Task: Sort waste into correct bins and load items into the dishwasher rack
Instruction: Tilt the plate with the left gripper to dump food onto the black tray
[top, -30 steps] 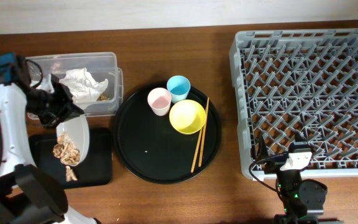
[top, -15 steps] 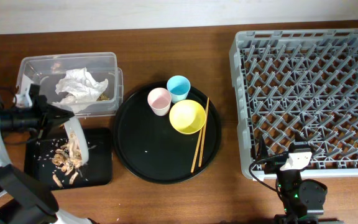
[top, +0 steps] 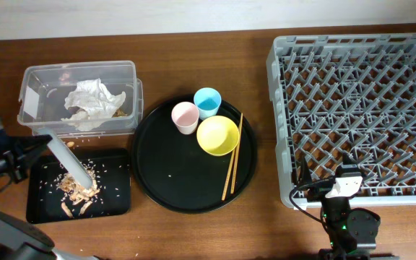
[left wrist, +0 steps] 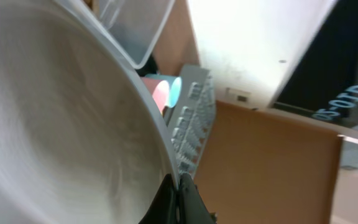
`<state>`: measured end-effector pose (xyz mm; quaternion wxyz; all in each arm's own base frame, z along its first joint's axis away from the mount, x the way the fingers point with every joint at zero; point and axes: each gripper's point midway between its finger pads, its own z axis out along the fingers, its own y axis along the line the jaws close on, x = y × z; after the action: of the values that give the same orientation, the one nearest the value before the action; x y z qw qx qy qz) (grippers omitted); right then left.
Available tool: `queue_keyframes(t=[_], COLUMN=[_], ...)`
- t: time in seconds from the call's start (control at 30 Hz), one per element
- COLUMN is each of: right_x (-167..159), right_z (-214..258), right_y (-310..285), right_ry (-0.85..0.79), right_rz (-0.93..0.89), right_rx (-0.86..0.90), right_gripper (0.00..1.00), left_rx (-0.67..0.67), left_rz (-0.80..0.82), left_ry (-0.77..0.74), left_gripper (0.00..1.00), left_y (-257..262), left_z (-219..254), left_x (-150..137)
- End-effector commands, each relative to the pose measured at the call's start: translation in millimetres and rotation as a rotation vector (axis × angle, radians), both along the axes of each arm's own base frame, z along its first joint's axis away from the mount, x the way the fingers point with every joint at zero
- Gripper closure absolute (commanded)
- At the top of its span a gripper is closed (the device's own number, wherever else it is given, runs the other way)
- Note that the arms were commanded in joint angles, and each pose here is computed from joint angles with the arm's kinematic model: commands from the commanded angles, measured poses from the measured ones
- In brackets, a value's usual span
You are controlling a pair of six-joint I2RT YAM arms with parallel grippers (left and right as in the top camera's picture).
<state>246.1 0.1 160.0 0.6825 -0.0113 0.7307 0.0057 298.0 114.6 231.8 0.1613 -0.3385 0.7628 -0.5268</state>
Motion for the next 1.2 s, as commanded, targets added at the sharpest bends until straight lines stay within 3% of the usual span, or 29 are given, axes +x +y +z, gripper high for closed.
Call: queue_keyframes(t=[0.0,0.13,0.33,0.53,0.63,0.77,0.87,1.17], right_x=[0.0,0.0,0.0,0.0,0.0,0.0,0.0,0.0], right_z=[-2.3,-2.3,-2.3,-2.3,-2.3,-2.3,-2.3,-2.3], right_y=[-2.0,-1.9,-1.9,-2.0,-2.0,-2.0,-1.9,-2.0], right_ry=[0.001,0.001,0.001,0.001,0.001,0.001,0.001,0.001], right_rz=[-0.008,-0.008,-0.008,-0.008,-0.008,-0.008,-0.008,-0.008], right_rx=[-0.007,-0.007,-0.007,-0.007,-0.007,-0.007,-0.007,-0.007], right_gripper=[0.01,0.01,0.01,0.01,0.01,0.01,0.01,0.01], left_rx=[-0.025,-0.095,-0.095,-0.147,-0.085,-0.081,-0.028,0.197], left_rz=[0.064,0.128,0.19,0.189,0.163,0.146,0.117,-0.206], left_ry=[-0.105,-0.116,-0.189,-0.126,-0.182,-0.095,-0.124,-0.278], left_gripper=[1.0,1.0,0.99,0.99,1.0,1.0,1.0,1.0], left_y=[12.4,18.2,30.0,21.9,18.1,9.5,-5.2,-112.5], left_z=[4.2,-3.6,-12.5,-14.4,-8.4,-9.6,5.7,52.6], left_x=[-4.2,-13.9,-20.4,-25.4,-25.8,-33.4,-35.4,-51.9])
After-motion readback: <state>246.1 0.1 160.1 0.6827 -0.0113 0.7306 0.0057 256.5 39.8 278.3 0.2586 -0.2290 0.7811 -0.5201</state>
